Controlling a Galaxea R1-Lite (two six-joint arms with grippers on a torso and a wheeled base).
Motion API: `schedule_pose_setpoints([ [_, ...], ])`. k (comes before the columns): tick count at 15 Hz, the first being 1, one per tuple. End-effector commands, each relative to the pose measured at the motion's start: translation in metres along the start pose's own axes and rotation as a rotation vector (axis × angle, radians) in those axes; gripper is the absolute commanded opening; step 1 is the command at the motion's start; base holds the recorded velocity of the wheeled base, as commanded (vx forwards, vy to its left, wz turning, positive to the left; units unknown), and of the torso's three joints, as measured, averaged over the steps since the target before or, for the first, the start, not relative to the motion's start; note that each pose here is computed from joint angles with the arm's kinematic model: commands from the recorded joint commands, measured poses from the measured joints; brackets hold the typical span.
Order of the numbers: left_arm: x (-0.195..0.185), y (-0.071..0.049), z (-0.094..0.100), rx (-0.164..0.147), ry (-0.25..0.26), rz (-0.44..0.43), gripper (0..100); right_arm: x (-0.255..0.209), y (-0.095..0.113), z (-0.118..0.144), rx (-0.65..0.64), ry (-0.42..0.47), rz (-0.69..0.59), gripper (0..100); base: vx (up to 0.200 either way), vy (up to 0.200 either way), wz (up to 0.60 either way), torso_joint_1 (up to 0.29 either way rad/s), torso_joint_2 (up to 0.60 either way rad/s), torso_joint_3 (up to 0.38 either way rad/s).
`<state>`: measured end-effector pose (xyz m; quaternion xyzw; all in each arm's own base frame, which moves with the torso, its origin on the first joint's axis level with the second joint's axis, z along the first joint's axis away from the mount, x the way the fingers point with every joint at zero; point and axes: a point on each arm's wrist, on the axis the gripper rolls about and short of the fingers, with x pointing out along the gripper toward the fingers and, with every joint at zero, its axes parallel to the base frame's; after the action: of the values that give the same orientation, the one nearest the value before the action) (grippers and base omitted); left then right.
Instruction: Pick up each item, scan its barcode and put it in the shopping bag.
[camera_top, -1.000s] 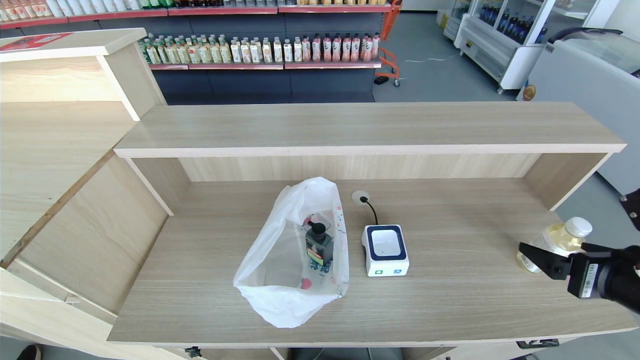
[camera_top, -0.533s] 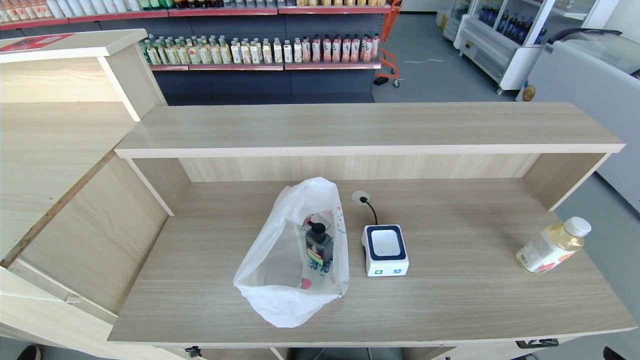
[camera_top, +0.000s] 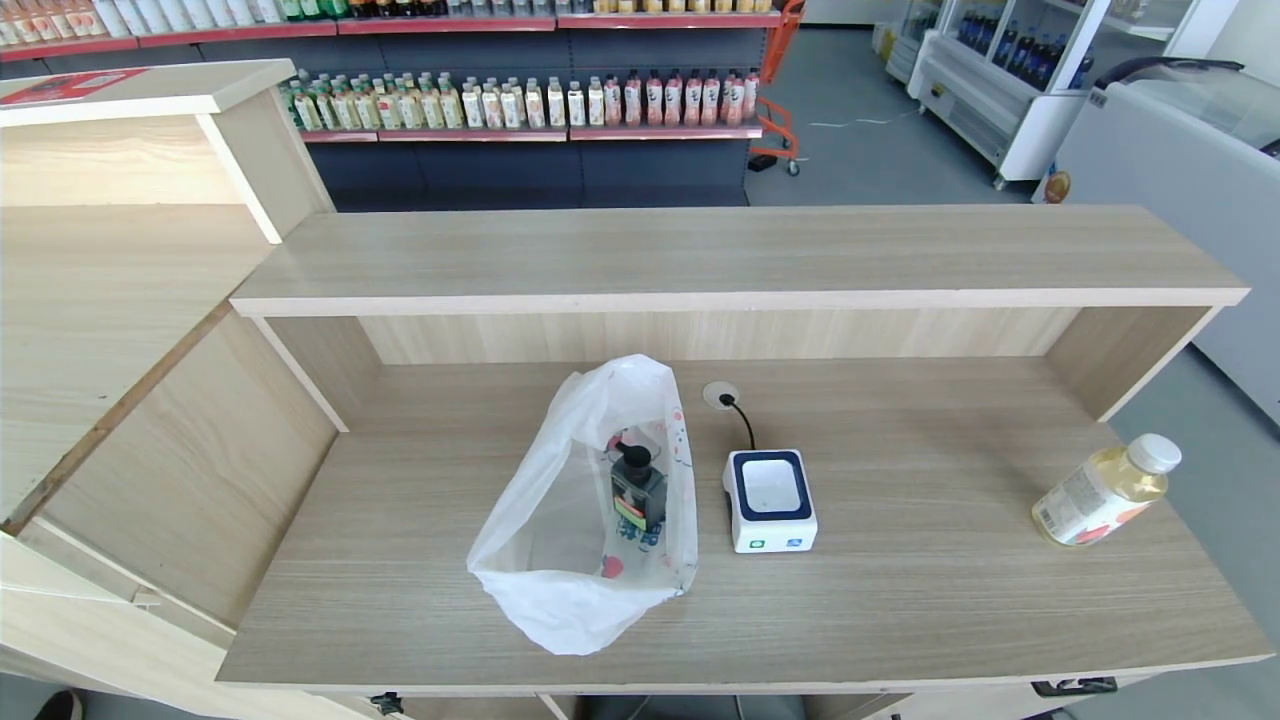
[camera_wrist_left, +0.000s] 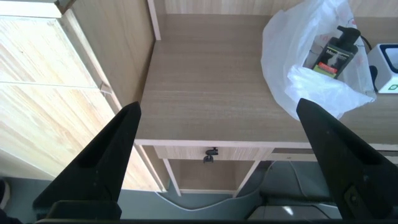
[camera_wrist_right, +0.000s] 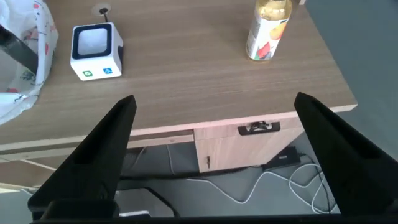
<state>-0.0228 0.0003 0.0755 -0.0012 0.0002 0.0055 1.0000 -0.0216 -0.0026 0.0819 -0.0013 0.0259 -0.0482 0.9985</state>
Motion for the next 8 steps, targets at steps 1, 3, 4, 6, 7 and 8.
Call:
schedule_pose_setpoints([
  [1, 0.0, 0.0, 0.0, -0.002, 0.0, 0.0, 100, -0.0035, -0.0004, -0.0015, 0.0, -0.044, -0.005, 100, 0.0, 0.0, 0.0, 0.0, 0.0, 0.0],
  [3, 0.0, 0.0, 0.0, 0.002, 0.0, 0.001, 100, -0.0037, -0.0006, -0.0015, 0.0, -0.045, -0.016, 100, 0.0, -0.1, 0.0, 0.006, 0.0, -0.001],
  [4, 0.0, 0.0, 0.0, 0.002, 0.0, 0.001, 100, -0.0037, -0.0006, -0.0015, 0.0, -0.045, -0.016, 100, 0.0, -0.2, 0.0, -0.007, 0.0, 0.002],
  [6, 0.0, 0.0, 0.0, 0.005, 0.0, 0.001, 100, -0.0035, -0.0006, -0.0016, 0.0, -0.047, -0.017, 100, 0.0, -0.2, 0.0, 0.002, 0.0, 0.0],
  [7, 0.0, 0.0, 0.0, 0.005, 0.0, 0.001, 100, -0.0035, -0.0006, -0.0016, 0.0, -0.047, -0.017, 100, 0.0, -0.2, 0.0, 0.017, 0.01, -0.007],
  [8, 0.0, 0.0, 0.0, 0.001, 0.0, 0.001, 100, -0.0035, -0.0006, -0.0016, 0.0, -0.047, -0.017, 100, 0.0, -0.2, 0.0, 0.007, 0.01, -0.002],
])
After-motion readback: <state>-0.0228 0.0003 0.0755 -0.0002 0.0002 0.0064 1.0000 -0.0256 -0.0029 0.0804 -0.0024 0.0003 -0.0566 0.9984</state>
